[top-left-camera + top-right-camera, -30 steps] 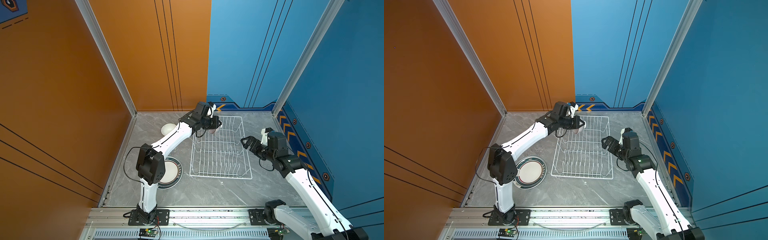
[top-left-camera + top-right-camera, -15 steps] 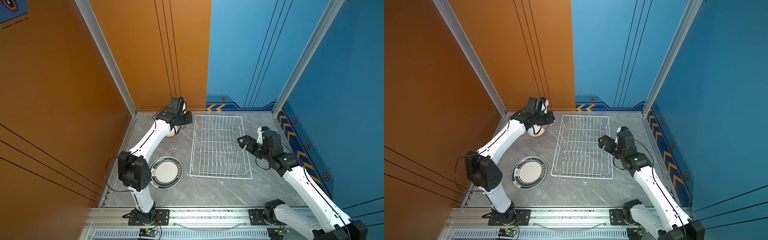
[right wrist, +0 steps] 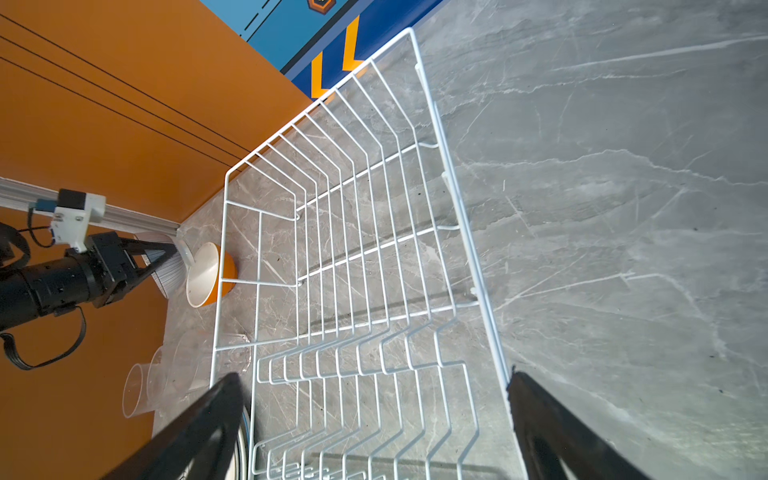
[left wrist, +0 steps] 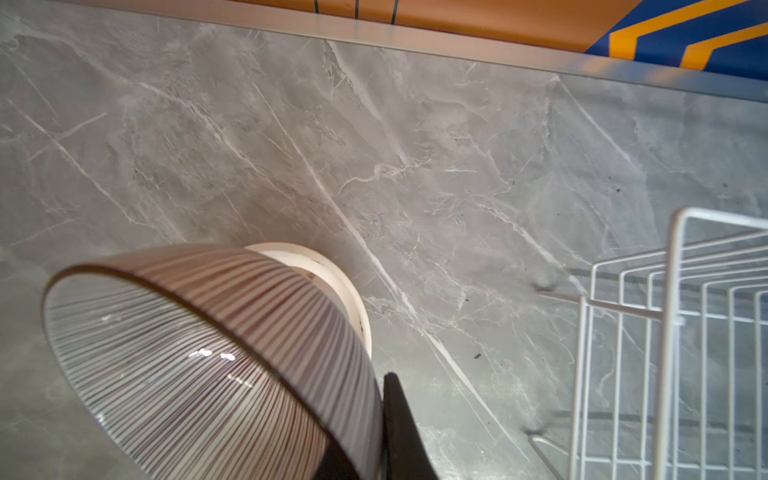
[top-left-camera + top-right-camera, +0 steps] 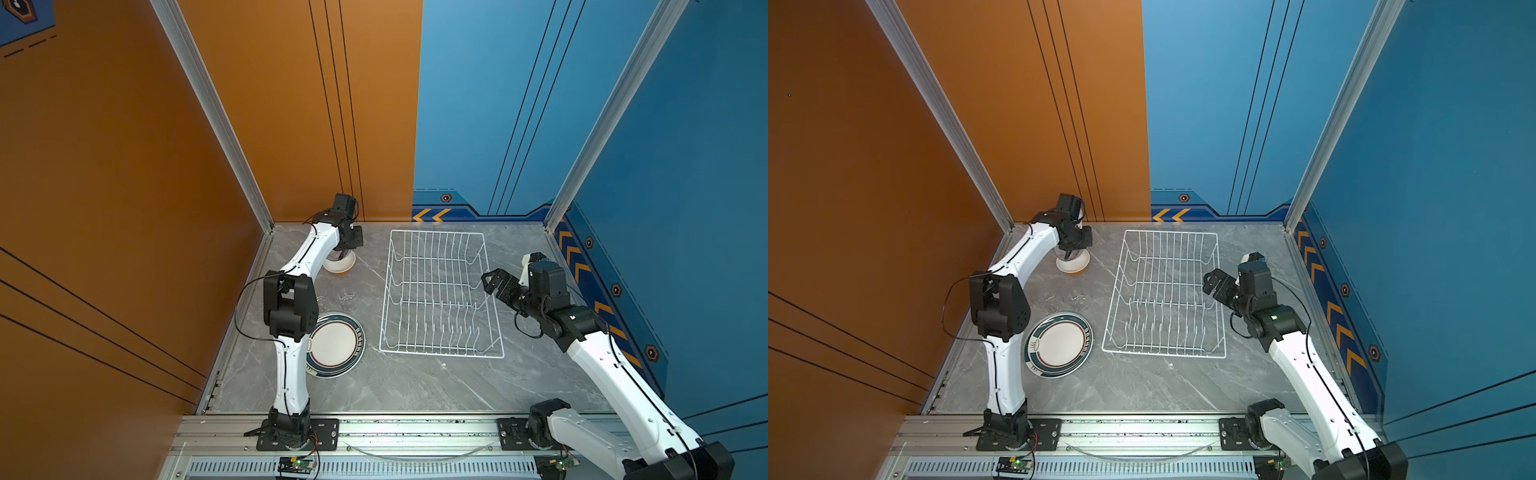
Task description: Unload the mixed dishes from the dish rack
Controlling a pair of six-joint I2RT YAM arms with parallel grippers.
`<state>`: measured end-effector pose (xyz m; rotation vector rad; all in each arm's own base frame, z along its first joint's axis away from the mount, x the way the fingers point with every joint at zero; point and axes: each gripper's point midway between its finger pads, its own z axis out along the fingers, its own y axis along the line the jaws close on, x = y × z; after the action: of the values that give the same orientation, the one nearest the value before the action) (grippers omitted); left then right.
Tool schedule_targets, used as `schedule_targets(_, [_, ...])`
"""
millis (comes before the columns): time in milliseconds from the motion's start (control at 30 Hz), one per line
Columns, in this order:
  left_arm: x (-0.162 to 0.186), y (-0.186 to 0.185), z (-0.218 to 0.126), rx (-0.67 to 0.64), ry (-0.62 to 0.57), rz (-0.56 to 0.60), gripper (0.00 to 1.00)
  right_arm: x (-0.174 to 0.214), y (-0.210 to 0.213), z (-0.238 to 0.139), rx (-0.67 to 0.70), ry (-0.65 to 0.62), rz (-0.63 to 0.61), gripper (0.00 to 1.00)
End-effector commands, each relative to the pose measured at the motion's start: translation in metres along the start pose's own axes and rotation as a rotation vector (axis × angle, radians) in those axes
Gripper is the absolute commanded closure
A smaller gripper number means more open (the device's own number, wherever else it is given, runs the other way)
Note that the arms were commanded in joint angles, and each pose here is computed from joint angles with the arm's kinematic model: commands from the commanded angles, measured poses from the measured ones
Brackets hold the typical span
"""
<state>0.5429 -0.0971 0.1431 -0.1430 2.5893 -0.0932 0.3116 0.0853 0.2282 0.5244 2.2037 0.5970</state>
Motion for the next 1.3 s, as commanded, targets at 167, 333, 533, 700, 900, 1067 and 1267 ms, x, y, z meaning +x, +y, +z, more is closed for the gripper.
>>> schedule_targets(167, [-0.006, 0.017, 0.009, -0.093, 0.023, 0.060, 1.00, -0.006, -0.030, -0.008, 0.075, -0.027, 0.031, 0.00])
schedule_targets(333, [-0.006, 0.018, 0.012, -0.093, 0.028, 0.066, 0.93, -0.013, -0.045, -0.004, 0.116, -0.030, 0.046, 0.00])
schedule_targets(533, [-0.007, 0.020, 0.009, -0.101, 0.021, 0.069, 0.62, -0.028, -0.055, 0.002, 0.148, -0.035, 0.056, 0.00])
schedule_targets(700, [-0.009, 0.019, -0.002, -0.104, 0.006, 0.072, 0.42, -0.041, -0.064, 0.013, 0.182, -0.039, 0.057, 0.00])
schedule_targets(900, [-0.020, 0.004, -0.046, -0.105, -0.076, 0.109, 0.02, -0.051, -0.094, 0.045, 0.306, -0.024, 0.059, 0.00])
schedule_targets(1067, [-0.026, 0.003, -0.092, -0.120, -0.178, 0.104, 0.02, -0.046, -0.114, 0.077, 0.406, 0.041, 0.029, 0.00])
schedule_targets(1267, [-0.015, 0.014, -0.145, -0.112, -0.387, 0.068, 0.02, -0.044, -0.120, 0.107, 0.474, 0.086, -0.035, 0.00])
